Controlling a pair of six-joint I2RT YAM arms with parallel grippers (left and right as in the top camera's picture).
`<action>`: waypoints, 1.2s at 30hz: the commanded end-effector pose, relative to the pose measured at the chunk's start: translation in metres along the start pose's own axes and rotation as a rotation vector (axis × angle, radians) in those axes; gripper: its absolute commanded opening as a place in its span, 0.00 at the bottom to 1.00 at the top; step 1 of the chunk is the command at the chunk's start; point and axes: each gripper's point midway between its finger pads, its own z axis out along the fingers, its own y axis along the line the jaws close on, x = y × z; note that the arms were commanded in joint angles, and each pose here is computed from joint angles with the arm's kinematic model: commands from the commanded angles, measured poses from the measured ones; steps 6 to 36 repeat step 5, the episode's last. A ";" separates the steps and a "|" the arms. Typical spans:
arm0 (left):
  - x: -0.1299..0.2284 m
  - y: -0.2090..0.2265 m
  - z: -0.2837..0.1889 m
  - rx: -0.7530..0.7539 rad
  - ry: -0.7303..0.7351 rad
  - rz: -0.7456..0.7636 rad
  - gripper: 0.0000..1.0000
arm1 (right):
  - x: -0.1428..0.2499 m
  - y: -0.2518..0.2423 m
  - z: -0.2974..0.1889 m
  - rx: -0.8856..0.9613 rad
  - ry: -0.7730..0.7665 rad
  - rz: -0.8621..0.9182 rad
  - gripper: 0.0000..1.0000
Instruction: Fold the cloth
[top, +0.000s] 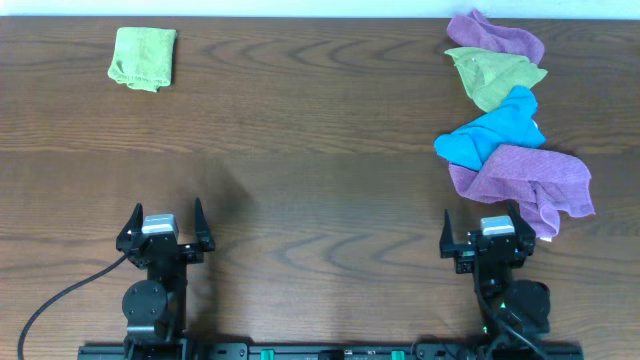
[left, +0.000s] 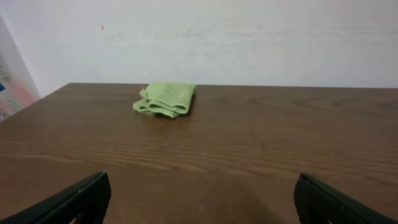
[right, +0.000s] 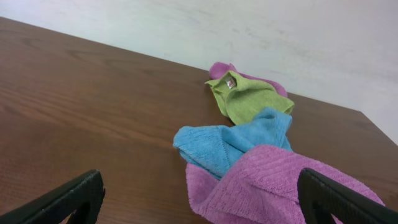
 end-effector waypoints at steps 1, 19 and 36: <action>0.018 0.009 0.000 -0.050 0.060 0.018 0.95 | 0.002 0.000 0.000 0.001 -0.001 -0.010 0.99; 0.018 0.009 0.000 -0.050 0.060 0.018 0.96 | 0.002 0.000 0.000 0.001 -0.001 -0.010 0.99; 0.018 0.009 0.000 -0.050 0.060 0.018 0.96 | 0.002 0.000 0.000 0.001 -0.001 -0.010 0.99</action>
